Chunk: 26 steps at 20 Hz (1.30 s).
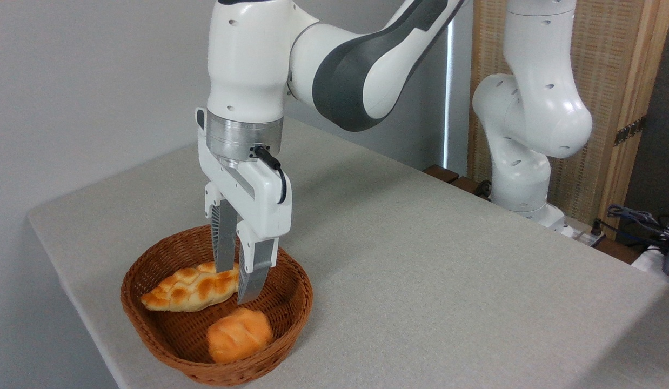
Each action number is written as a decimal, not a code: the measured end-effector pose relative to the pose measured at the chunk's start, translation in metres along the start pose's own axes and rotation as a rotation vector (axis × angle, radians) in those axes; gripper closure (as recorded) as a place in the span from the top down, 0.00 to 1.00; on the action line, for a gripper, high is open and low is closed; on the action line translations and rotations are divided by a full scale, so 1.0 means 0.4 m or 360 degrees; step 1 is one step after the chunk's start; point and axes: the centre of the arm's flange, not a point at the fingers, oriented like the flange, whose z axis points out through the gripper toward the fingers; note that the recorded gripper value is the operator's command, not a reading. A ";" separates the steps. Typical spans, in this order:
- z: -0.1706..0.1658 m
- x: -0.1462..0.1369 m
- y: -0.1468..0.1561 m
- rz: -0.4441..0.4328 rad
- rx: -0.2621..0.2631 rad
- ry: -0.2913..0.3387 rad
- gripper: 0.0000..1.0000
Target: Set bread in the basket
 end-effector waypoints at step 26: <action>-0.353 0.073 0.015 -0.0267 -0.0287 -0.0236 1.00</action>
